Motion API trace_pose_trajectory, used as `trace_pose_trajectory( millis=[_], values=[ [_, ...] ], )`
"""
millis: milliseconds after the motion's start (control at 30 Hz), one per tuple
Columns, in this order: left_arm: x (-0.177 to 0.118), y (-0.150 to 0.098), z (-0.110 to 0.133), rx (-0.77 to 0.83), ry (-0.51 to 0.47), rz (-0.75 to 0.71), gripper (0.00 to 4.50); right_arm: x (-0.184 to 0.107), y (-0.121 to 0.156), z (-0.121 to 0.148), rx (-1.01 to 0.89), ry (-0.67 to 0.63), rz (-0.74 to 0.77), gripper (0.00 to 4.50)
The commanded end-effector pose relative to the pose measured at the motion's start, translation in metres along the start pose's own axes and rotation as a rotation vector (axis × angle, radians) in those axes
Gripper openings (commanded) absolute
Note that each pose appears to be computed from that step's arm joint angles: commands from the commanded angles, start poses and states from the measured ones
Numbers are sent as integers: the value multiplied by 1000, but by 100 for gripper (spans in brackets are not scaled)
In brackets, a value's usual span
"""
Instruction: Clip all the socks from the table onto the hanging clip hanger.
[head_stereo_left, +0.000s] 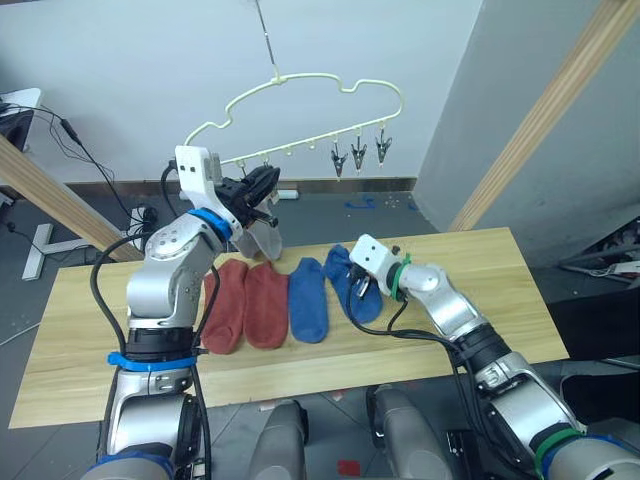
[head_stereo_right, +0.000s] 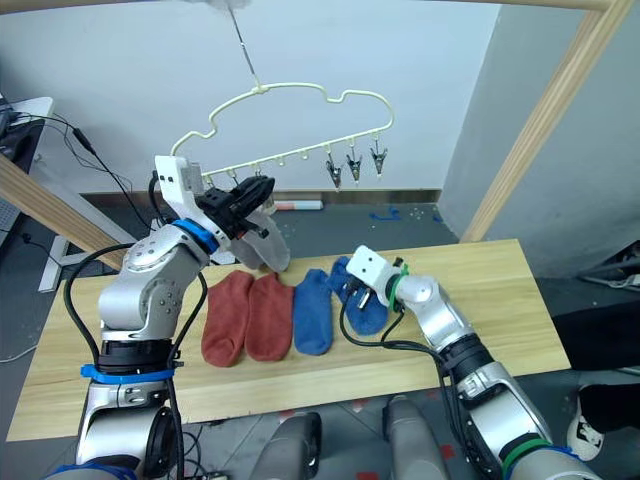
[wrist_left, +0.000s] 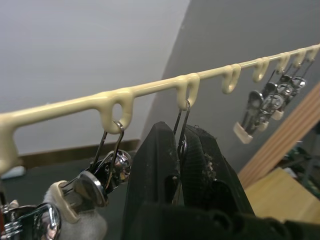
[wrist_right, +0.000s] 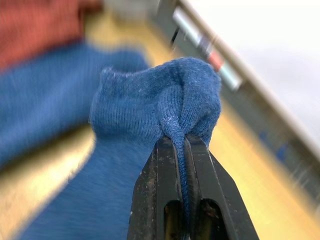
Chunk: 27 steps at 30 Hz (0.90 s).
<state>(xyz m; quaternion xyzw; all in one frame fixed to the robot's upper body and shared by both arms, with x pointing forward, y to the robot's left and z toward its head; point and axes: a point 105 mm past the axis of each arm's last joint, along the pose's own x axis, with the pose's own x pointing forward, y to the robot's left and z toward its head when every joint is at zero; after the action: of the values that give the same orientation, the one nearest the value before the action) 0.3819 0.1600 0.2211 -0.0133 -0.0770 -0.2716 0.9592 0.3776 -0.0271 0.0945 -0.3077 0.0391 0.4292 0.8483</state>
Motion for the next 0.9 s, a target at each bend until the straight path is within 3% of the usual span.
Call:
trace_pose_trajectory(
  millis=[33,133,300,900],
  values=[
    [-4,-2,15,-41,-14,-55,12,-9,1,58,-148,-161,47,0],
    [-4,-2,18,-86,-8,-73,12,-16,2,88,-215,-252,61,0],
    [-2,-6,21,-168,-9,-91,12,-16,12,111,-178,-321,110,0],
    [-7,-17,14,-253,23,-107,12,1,-10,126,-76,-354,-12,0]
  ],
)
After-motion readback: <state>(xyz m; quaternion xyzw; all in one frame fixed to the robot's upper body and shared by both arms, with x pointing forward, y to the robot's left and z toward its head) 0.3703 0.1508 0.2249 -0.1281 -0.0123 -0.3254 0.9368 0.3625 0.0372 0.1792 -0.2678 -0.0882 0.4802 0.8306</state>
